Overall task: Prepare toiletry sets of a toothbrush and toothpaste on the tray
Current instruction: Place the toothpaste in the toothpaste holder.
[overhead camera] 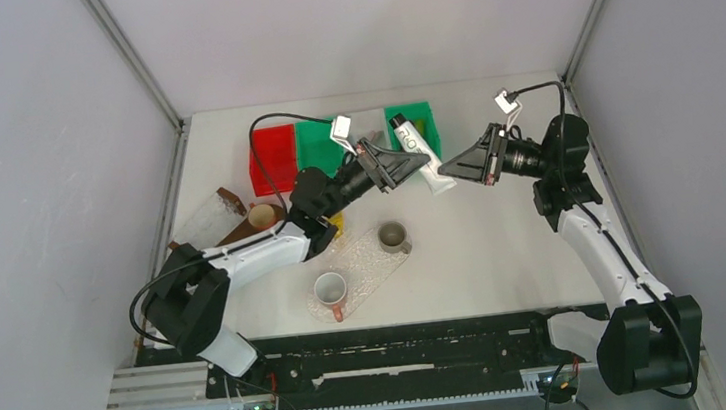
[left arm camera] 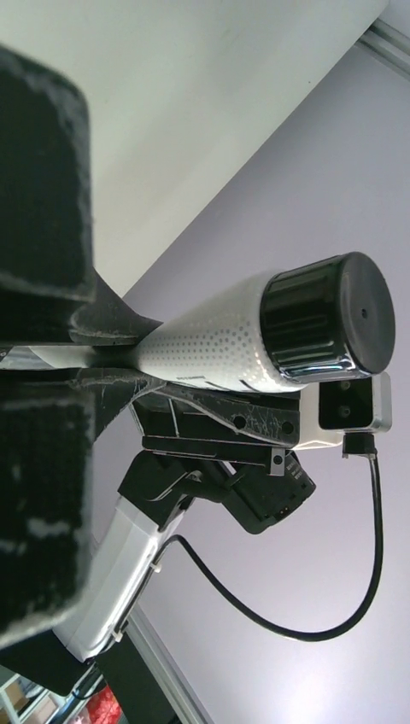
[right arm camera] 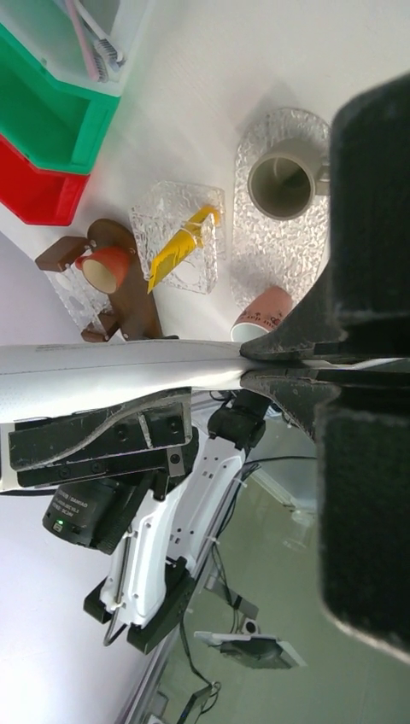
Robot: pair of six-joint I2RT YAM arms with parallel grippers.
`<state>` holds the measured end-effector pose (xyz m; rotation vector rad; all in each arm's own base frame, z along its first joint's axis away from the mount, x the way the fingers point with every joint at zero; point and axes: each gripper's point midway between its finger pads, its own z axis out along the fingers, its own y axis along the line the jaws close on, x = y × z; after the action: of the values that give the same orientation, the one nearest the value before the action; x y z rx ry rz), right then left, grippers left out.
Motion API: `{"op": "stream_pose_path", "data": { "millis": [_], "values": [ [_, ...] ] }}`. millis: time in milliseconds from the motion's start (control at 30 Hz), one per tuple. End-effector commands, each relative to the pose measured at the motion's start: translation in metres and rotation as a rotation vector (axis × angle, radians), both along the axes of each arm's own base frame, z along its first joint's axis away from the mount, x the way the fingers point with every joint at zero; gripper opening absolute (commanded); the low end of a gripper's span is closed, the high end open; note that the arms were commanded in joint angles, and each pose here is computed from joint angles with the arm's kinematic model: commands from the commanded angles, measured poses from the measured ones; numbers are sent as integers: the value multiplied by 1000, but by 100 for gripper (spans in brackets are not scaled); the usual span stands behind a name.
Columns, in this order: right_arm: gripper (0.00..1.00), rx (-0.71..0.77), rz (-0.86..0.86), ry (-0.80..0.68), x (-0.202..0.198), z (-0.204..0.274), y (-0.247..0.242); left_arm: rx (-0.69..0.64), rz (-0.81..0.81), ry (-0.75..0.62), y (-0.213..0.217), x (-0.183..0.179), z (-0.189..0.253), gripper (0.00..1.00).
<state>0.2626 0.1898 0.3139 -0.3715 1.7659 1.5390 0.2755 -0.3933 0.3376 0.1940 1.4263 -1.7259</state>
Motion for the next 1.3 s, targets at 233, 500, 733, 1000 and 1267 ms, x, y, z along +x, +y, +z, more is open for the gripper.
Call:
{"op": "stream_pose_path", "data": {
  "millis": [233, 500, 733, 1000, 1267],
  "values": [
    [69, -192, 149, -510, -34, -8, 8, 275, -81, -72, 26, -25, -27, 0],
    [76, -488, 280, -1015, -69, -55, 10, 785, -299, 42, 68, -71, -104, 0],
    [78, -471, 472, -1226, -102, -86, 16, 870, -573, 142, 75, -119, -122, 0],
    [79, -463, 590, -1299, -121, -104, 30, 908, -821, 178, 57, -163, -137, 0],
    [79, -564, 704, -1335, -129, -140, 46, 918, -928, 201, 44, -173, -143, 0]
  ]
}}
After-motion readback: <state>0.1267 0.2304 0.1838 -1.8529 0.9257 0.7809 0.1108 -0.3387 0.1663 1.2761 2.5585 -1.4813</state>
